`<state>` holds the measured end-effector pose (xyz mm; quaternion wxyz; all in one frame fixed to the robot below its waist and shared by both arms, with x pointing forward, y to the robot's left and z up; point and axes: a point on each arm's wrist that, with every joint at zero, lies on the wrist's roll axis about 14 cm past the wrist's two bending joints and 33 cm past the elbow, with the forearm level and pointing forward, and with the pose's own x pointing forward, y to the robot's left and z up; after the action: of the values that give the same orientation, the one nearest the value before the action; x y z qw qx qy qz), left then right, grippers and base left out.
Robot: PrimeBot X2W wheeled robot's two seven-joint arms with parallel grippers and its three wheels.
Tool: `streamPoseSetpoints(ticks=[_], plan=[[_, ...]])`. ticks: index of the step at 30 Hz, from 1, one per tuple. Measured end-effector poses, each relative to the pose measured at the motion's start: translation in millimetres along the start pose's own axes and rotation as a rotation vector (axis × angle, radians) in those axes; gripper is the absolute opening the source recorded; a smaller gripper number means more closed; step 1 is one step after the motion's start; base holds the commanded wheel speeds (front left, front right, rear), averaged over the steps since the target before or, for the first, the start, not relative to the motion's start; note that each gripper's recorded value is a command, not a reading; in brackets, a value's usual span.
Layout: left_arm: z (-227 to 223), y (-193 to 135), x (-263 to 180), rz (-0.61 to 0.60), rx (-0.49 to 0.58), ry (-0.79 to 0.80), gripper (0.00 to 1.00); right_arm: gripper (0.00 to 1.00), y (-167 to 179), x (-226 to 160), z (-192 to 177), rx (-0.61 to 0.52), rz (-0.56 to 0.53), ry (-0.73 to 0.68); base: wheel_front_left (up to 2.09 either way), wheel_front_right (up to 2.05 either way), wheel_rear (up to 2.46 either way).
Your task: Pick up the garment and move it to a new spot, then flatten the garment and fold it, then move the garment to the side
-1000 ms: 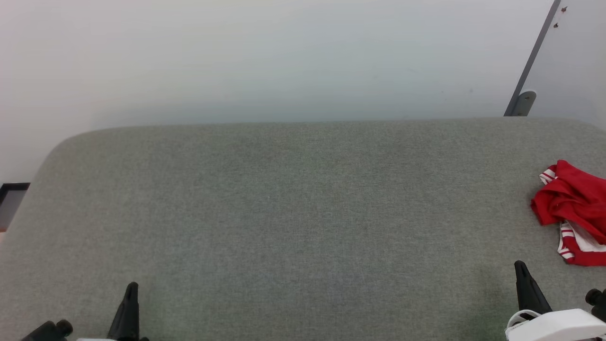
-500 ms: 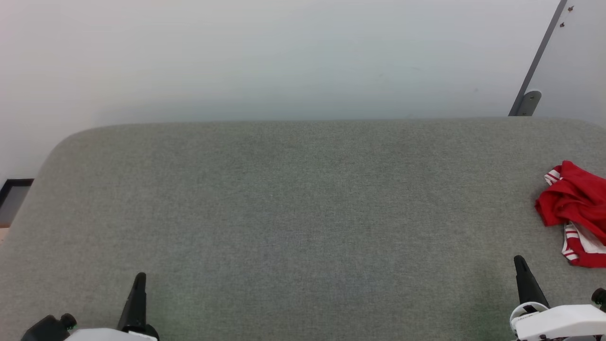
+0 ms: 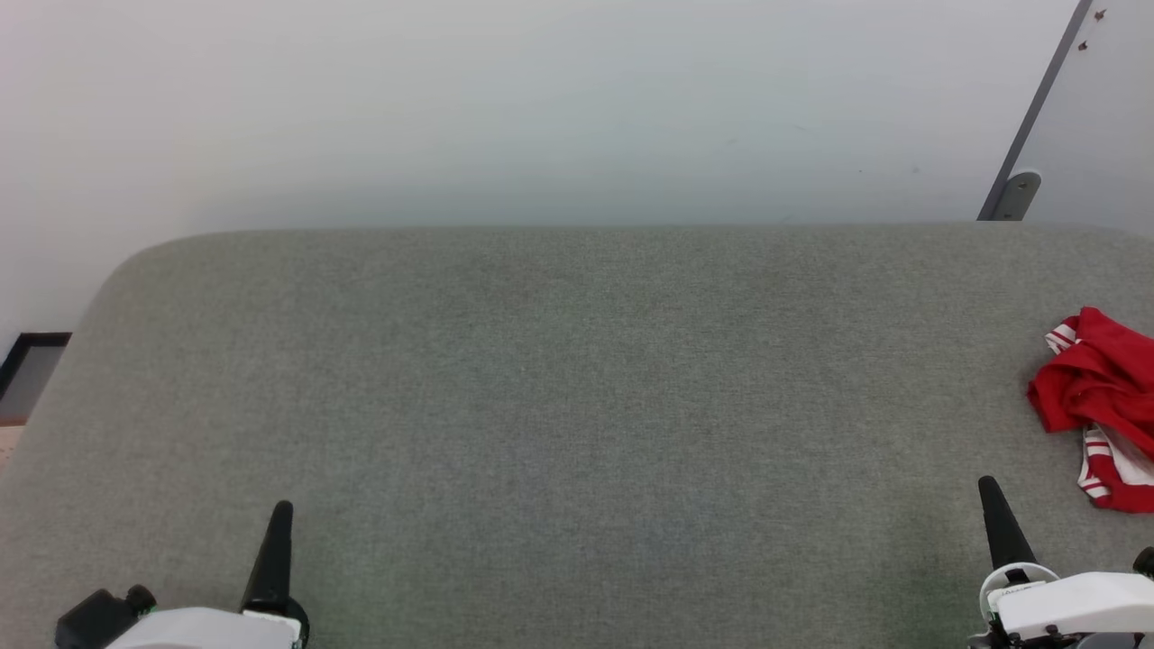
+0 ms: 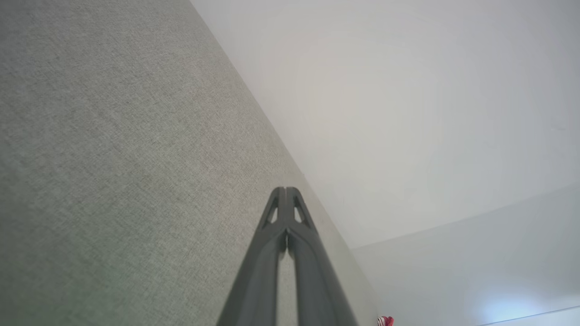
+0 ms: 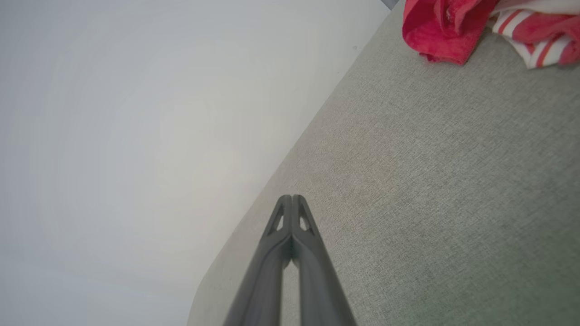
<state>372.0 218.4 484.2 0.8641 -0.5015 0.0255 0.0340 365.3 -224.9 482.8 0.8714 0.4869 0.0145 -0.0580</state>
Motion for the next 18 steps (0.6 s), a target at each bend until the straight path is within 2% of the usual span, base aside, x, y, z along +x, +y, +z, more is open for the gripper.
streamPoseSetpoints(ticks=[18], plan=[[-3.5,-8.3,4.8,-0.016,-0.178,0.005,0.0,0.0,10.2,6.3,-3.5,0.185,0.025,0.018,0.0,0.0,0.0]])
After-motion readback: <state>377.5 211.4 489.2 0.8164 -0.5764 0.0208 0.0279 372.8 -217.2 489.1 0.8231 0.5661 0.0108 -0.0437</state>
